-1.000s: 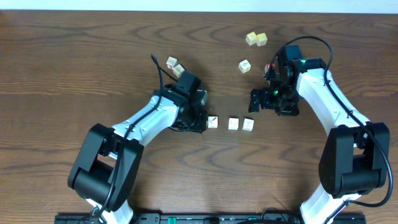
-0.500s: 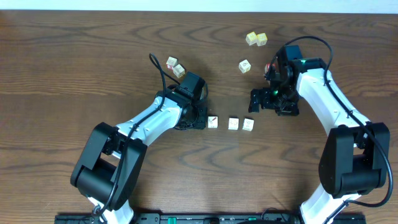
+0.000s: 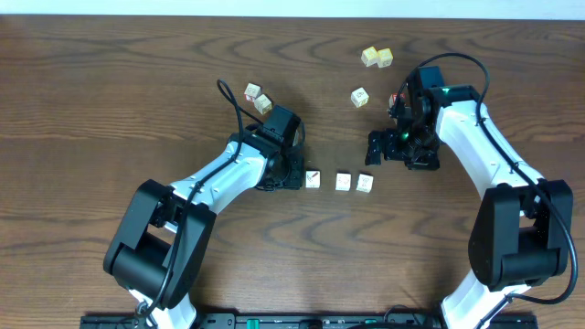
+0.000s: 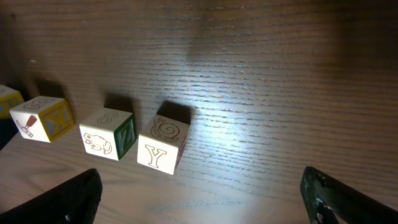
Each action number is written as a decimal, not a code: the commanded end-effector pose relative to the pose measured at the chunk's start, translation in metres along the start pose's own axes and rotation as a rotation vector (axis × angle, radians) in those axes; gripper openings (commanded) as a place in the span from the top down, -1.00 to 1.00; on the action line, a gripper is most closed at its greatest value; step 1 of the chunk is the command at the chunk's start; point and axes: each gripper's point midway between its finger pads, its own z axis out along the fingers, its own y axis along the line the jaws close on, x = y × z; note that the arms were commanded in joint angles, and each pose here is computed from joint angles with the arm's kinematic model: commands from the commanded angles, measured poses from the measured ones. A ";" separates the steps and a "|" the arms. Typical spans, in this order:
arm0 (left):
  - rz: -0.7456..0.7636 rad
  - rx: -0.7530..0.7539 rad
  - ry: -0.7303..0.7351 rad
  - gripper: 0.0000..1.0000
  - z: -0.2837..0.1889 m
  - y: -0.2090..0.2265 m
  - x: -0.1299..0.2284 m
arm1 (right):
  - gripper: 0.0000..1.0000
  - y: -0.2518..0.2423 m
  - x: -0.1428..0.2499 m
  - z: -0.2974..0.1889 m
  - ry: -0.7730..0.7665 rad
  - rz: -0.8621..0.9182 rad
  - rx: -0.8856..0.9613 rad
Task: Lift 4 blocks
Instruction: 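Push the soccer-ball block with the left gripper into line with others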
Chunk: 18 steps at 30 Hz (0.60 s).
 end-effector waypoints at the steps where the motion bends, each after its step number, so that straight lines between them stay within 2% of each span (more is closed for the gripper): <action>1: -0.018 -0.003 0.052 0.36 0.008 0.004 0.011 | -0.99 0.006 -0.002 0.000 -0.004 -0.030 0.000; 5: -0.018 -0.004 0.052 0.28 0.008 0.004 0.011 | -0.99 0.006 -0.001 0.000 -0.003 -0.029 0.000; 8: -0.018 -0.004 0.051 0.05 0.008 0.004 0.011 | -0.98 0.006 -0.001 0.000 -0.003 -0.029 0.000; 18: -0.023 0.033 0.035 0.03 0.000 -0.006 0.004 | -0.99 0.006 0.000 0.000 0.004 -0.027 0.001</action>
